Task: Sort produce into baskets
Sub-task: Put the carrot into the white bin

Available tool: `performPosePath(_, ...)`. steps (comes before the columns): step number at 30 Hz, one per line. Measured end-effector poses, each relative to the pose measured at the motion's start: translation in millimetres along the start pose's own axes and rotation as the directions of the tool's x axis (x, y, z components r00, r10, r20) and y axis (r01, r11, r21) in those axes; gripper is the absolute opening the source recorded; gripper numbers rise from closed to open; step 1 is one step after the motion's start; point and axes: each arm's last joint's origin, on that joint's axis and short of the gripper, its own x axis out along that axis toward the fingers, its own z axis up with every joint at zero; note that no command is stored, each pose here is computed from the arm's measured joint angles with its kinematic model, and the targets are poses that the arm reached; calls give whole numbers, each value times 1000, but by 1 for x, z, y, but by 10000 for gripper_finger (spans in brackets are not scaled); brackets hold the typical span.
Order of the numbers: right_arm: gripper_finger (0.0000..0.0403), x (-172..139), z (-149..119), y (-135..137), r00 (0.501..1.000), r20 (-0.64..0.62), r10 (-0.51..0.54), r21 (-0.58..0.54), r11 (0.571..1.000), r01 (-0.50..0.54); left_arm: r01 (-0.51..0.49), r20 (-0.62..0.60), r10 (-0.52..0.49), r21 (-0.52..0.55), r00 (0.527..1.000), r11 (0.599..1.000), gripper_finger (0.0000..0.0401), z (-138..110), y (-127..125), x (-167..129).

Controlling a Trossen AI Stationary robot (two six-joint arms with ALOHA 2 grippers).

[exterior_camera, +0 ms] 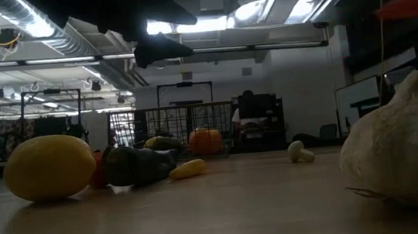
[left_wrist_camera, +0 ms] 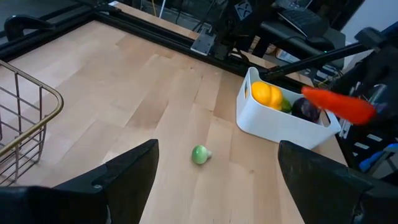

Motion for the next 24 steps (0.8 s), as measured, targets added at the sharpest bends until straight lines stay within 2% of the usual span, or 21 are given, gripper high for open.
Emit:
performPosePath(6, 167, -1, -24, -5, 997, 79, -12, 64, 998, 7, 0, 0, 0, 0, 1000, 1000, 327, 0, 0, 0)
performPosePath(11, 167, 7, -33, -6, 989, 141, -34, 81, 996, 23, 0, 0, 0, 0, 1000, 1000, 327, 0, 0, 0)
performPosePath(24, 168, 53, -33, -6, 989, 117, -89, 96, 992, 78, 1, 0, -1, 0, 1000, 1000, 327, 0, 0, 0)
